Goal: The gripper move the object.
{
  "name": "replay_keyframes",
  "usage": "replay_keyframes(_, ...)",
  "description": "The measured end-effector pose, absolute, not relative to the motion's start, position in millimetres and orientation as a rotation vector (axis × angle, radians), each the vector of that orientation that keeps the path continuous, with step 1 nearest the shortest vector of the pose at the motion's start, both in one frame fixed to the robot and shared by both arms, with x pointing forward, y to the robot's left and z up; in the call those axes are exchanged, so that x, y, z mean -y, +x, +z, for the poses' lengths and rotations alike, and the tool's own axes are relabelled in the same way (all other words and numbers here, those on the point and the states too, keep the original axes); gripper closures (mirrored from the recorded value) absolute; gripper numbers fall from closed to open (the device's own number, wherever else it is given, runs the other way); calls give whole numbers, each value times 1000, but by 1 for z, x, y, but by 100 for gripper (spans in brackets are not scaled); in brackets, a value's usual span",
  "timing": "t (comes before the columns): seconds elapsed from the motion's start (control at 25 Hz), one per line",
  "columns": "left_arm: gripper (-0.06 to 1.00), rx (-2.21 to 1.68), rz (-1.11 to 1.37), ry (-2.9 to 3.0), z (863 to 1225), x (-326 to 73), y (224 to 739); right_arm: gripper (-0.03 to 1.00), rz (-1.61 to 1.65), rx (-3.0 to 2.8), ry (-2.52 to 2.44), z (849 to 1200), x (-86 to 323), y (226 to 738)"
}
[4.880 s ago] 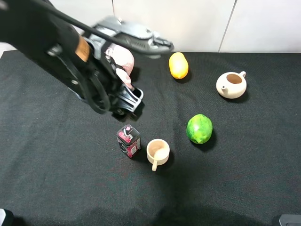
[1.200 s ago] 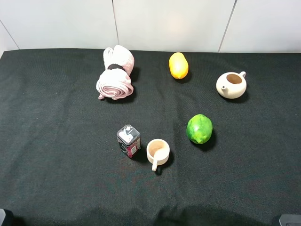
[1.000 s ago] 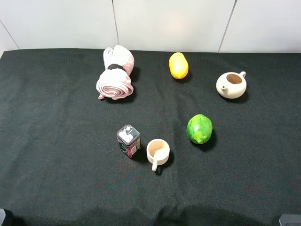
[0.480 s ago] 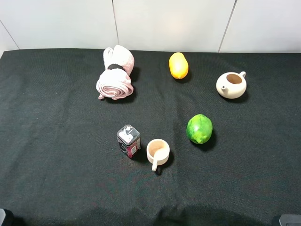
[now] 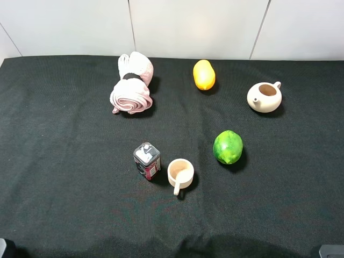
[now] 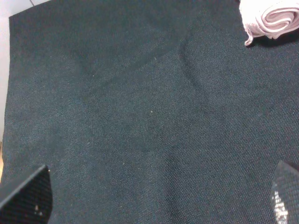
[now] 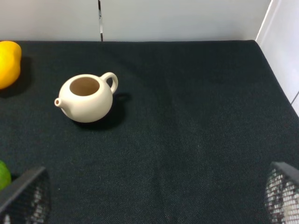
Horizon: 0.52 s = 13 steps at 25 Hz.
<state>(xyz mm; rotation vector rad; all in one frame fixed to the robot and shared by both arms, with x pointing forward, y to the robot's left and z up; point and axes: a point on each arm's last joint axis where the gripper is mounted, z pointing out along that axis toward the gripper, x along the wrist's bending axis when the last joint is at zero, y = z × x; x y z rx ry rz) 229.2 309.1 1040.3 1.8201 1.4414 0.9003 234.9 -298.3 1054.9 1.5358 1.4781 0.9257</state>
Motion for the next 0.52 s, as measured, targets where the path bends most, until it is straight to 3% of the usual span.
replay_keyframes(0.52, -5, -1441, 900, 1820, 1040, -309, 229, 27, 926, -1478, 1536, 1055, 298, 235)
